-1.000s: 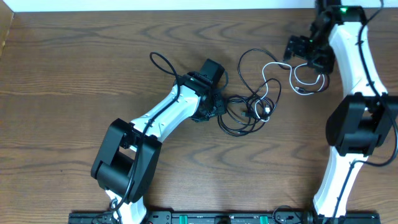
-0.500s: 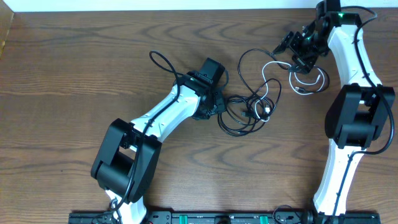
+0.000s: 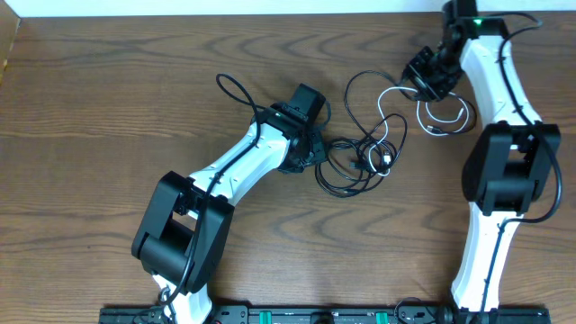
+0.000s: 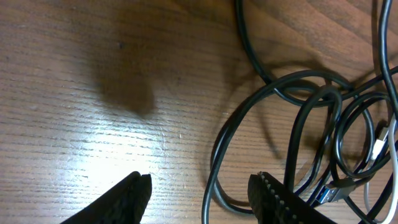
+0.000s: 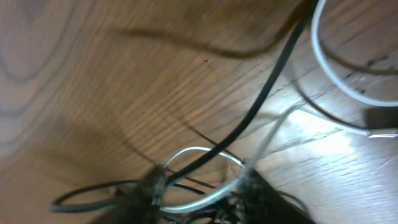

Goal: Untangle cables

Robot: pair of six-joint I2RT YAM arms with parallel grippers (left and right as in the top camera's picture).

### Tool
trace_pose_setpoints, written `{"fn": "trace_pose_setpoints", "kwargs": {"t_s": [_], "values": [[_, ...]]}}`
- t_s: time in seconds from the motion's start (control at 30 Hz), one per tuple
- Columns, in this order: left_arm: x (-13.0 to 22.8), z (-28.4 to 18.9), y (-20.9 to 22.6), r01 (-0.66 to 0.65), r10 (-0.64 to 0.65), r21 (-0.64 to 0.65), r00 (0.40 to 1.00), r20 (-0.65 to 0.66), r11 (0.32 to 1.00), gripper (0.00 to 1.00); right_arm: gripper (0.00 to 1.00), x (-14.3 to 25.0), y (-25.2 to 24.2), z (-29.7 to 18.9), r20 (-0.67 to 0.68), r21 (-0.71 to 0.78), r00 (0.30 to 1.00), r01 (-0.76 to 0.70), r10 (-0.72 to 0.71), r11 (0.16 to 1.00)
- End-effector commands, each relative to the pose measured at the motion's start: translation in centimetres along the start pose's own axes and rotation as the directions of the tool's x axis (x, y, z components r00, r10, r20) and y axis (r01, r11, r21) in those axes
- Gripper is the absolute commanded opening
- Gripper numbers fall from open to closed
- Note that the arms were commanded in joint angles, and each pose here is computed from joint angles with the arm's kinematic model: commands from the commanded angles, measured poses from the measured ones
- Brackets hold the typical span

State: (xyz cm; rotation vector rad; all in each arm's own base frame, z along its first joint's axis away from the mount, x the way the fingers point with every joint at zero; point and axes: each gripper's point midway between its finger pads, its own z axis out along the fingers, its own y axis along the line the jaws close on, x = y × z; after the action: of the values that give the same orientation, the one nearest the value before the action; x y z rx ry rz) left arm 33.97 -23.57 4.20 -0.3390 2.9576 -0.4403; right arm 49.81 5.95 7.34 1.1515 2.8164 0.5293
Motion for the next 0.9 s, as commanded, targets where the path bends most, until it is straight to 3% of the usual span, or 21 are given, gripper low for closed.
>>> {"fn": "trace_pose_setpoints", "kwargs": {"t_s": [0.0, 0.03, 0.23, 0.33, 0.53, 0.67, 0.73, 0.87], "values": [[-0.2, 0.1, 0.6, -0.011, 0.011, -0.020, 1.000, 0.007, 1.000, 0.56, 0.12, -0.4, -0.4, 0.6, 0.056, 0.057, 0.998, -0.022, 0.019, 0.998], [-0.2, 0.1, 0.6, -0.011, 0.011, -0.020, 1.000, 0.007, 1.000, 0.56, 0.02, -0.4, -0.4, 0.6, 0.060, 0.060, 0.998, -0.021, 0.017, 0.998], [-0.2, 0.1, 0.6, -0.011, 0.011, -0.020, 1.000, 0.006, 1.000, 0.57, 0.01, -0.5, -0.5, -1.2, 0.060, 0.048, 0.998, -0.029, 0.026, 0.998], [-0.2, 0.1, 0.5, -0.011, 0.011, -0.019, 1.000, 0.007, 1.000, 0.76, 0.01, -0.8, 1.0, -4.9, 0.112, -0.009, 0.992, 0.052, -0.051, 0.999], [-0.5, 0.1, 0.3, -0.013, 0.013, -0.008, 1.000, 0.018, 1.000, 0.76, 0.01, 2.4, 6.8, -18.2, 0.303, -0.246, 0.932, 0.281, -0.202, 0.928], [-0.5, 0.1, 0.3, -0.013, 0.013, -0.008, 1.000, 0.017, 1.000, 0.76, 0.02, 5.2, 9.5, -28.7, 0.519, -0.365, 0.829, 0.437, -0.211, 0.822], [-0.4, 0.1, 0.3, -0.012, 0.013, -0.009, 1.000, 0.017, 1.000, 0.76, 0.02, 7.8, 10.8, -37.2, 0.684, -0.430, 0.712, 0.567, -0.156, 0.702], [-0.5, 0.1, 0.3, -0.012, 0.013, -0.008, 1.000, 0.017, 1.000, 0.77, 0.01, 11.4, 10.9, -46.6, 0.825, -0.448, 0.564, 0.701, -0.047, 0.555]]}}
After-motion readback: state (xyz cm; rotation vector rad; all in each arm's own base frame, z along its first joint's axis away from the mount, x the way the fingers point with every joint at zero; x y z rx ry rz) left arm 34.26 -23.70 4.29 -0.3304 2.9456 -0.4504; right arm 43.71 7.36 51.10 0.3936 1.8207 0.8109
